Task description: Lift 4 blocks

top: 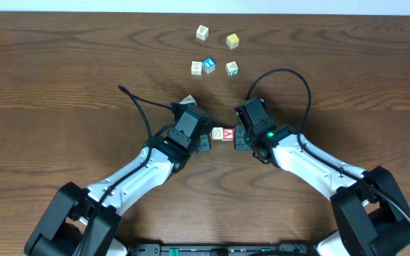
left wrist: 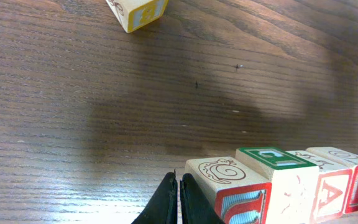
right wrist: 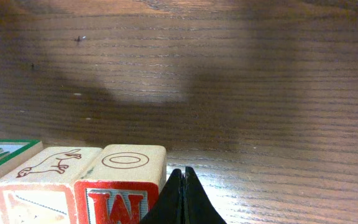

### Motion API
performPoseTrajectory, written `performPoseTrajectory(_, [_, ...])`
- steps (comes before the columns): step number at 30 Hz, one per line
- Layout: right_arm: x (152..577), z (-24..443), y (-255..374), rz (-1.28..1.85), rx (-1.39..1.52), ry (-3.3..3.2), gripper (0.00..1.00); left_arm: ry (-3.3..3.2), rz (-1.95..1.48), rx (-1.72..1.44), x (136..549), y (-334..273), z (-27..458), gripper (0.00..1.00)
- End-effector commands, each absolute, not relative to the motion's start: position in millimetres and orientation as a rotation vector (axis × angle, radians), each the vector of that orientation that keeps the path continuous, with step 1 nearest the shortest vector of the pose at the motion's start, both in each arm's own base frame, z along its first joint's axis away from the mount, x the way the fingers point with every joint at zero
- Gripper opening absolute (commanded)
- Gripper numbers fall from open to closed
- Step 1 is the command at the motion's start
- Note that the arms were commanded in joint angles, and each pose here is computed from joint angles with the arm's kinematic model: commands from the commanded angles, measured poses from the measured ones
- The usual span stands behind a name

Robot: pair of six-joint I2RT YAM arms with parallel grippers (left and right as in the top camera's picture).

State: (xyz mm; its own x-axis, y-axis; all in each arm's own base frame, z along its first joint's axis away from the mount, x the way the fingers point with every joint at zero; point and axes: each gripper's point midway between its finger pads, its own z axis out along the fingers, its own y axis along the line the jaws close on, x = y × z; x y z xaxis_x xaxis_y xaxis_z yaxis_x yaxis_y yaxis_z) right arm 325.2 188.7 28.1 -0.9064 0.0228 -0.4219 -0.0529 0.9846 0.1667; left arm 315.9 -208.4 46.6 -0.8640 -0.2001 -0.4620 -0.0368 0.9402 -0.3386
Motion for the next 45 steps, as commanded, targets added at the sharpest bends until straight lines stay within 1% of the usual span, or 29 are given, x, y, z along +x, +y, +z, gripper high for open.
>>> performPoseTrajectory(1, [290.8,59.4,282.8,0.790,-0.260,2.700,0.01,2.590,-0.891,0.047,288.9,-290.6,83.0,0.07])
performPoseTrajectory(7, [290.8,65.3,290.8,0.853,-0.281,2.676,0.01,2.588,-0.892,0.047,289.1,-290.9,83.3,0.07])
performPoseTrajectory(27, [289.4,70.3,296.9,0.935,-0.211,2.686,0.01,2.590,-0.896,0.037,289.1,-291.0,83.4,0.07])
performPoseTrajectory(45, [293.1,72.1,295.5,0.950,-0.193,2.679,0.01,2.589,-0.896,0.037,289.3,-291.0,83.6,0.07])
